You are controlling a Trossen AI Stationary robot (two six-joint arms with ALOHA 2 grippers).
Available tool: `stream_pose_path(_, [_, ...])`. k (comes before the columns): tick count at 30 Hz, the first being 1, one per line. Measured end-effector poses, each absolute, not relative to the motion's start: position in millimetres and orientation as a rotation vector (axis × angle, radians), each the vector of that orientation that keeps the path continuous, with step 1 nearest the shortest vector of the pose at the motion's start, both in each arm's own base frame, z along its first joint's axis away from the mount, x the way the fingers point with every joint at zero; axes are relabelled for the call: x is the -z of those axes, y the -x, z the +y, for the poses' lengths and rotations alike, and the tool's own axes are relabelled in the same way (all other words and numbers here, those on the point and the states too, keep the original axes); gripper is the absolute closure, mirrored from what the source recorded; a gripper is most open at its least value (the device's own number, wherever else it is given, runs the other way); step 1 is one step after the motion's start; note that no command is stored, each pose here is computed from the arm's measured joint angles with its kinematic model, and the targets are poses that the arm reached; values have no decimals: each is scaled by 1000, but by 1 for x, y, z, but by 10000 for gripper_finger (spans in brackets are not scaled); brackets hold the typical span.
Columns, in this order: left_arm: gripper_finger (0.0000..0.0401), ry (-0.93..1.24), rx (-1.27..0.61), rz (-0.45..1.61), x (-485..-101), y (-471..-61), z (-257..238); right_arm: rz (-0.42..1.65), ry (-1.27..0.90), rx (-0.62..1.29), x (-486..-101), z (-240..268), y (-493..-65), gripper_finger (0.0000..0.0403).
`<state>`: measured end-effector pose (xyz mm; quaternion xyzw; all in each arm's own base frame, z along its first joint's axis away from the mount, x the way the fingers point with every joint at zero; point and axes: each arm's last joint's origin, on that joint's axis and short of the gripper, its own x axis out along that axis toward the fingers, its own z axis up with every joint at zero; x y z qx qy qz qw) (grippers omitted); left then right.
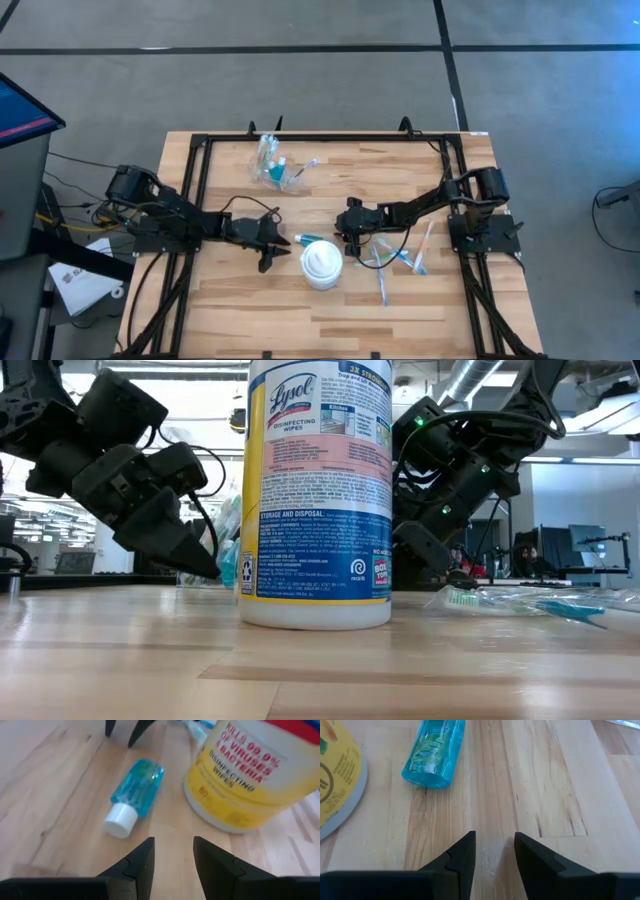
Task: Pick & Place toothbrushing station
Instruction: Put the blue mouthwash into the transparent organizer
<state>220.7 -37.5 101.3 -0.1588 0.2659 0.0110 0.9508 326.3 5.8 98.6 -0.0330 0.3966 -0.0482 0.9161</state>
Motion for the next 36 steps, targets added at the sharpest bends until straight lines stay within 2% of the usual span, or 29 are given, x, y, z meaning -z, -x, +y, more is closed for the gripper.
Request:
stream_pose_path(17, [270,314,-110,571,-81,-246,-42,814,70,95,-99,6,-326,276])
stream_pose_path(29, [270,250,-319,527,-80,-245,-31,801,98,74,-99,11,-327,276])
stream_pose_path(36, [270,270,-372,489,-82,-248,-18,796,106,68,-99,11,-327,276])
